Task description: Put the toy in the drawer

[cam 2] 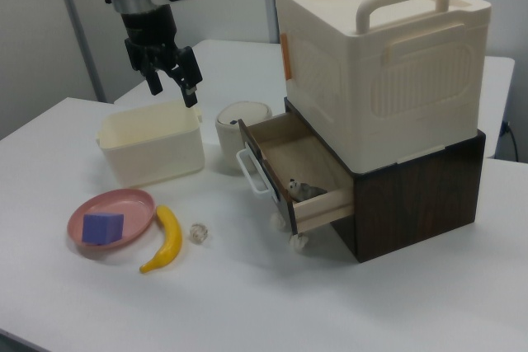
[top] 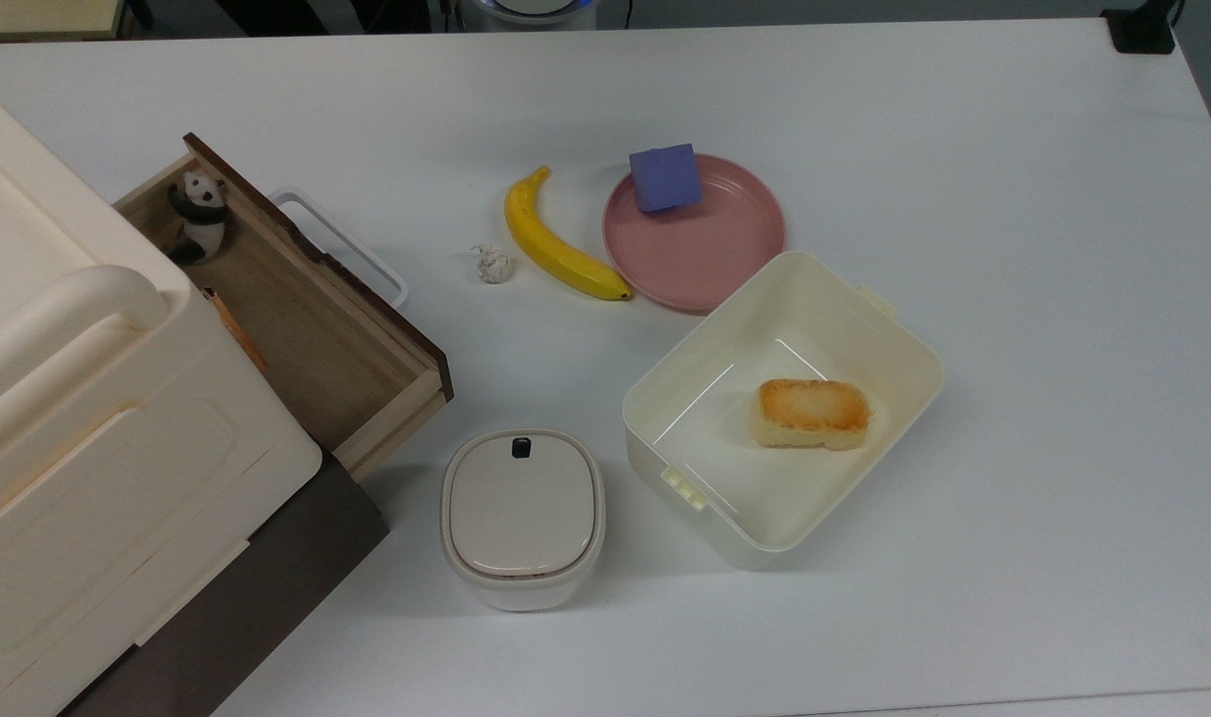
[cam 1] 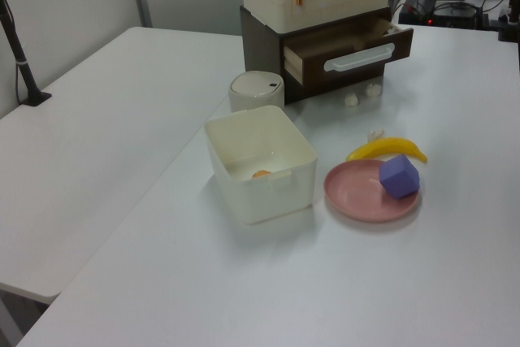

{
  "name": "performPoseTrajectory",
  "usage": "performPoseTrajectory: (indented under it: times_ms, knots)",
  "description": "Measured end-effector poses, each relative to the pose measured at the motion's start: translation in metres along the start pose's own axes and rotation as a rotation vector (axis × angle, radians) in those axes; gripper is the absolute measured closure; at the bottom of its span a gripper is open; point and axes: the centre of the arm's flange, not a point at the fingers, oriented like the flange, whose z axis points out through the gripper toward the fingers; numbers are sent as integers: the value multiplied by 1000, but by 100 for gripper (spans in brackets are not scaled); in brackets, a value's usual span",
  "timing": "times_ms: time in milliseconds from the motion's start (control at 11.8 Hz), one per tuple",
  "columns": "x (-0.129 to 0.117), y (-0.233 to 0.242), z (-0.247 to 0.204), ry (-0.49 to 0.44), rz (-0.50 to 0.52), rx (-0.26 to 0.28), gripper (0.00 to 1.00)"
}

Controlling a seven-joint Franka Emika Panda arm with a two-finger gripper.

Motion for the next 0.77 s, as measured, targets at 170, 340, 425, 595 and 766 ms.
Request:
performPoseTrajectory:
  times_ms: [170, 340, 425, 595, 766]
  knots:
    - [5, 8, 1, 21, 23, 22, 0]
    - [10, 9, 6, 34, 33, 38, 0]
    - [13, 6, 11, 32, 36, 40, 0]
    - [15, 2, 16, 24, 38, 42, 0]
    - [15, 0, 17, 21, 48, 49, 0]
